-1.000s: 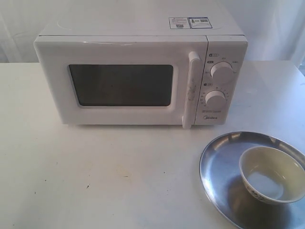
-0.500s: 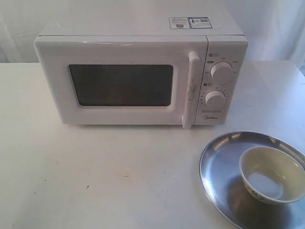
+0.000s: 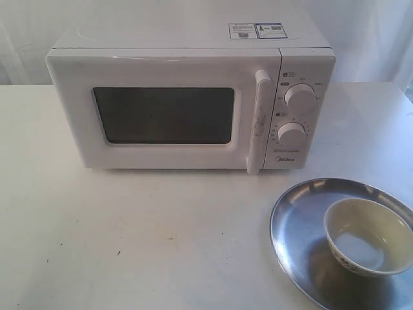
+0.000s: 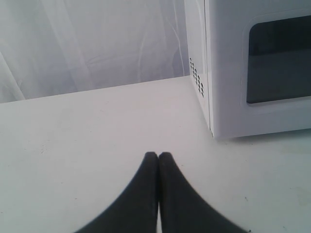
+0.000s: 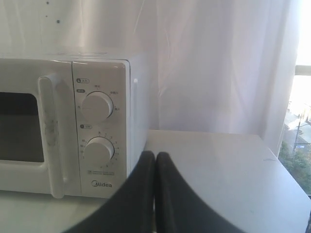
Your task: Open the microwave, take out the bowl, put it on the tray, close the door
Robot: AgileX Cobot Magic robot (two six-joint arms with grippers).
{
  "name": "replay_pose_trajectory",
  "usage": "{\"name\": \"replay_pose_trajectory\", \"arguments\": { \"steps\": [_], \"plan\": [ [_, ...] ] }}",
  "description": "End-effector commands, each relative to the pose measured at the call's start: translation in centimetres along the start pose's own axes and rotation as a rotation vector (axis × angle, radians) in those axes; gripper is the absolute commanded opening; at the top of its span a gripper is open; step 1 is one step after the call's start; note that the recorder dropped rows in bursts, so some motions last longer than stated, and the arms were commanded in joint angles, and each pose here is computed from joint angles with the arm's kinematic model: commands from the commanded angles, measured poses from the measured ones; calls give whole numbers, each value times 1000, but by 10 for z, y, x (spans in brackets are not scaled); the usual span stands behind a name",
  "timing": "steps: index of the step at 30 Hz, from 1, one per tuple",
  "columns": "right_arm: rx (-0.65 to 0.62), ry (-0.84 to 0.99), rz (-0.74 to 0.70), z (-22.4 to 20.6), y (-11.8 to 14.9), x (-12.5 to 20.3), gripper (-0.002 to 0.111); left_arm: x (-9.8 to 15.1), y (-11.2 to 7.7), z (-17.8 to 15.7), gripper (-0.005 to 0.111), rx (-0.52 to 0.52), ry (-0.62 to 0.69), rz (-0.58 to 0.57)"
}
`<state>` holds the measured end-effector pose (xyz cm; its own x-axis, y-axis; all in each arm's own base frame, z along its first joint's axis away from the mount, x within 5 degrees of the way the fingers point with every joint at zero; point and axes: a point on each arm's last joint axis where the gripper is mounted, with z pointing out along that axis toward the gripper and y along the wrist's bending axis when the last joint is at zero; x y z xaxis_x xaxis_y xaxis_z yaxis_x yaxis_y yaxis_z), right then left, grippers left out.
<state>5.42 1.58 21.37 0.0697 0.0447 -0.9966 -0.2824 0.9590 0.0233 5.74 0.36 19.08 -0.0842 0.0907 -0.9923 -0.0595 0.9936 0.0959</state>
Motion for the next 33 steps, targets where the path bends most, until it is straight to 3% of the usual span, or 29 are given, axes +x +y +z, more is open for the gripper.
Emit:
{"name": "replay_pose_trajectory", "arguments": {
  "steps": [1, 33],
  "plan": [
    [1, -8, -16, 0, 0, 1, 0, -1, 0, 0, 0, 1, -9, -8],
    [1, 33, -23, 0, 0, 4, 0, -1, 0, 0, 0, 1, -9, -8]
  ]
}}
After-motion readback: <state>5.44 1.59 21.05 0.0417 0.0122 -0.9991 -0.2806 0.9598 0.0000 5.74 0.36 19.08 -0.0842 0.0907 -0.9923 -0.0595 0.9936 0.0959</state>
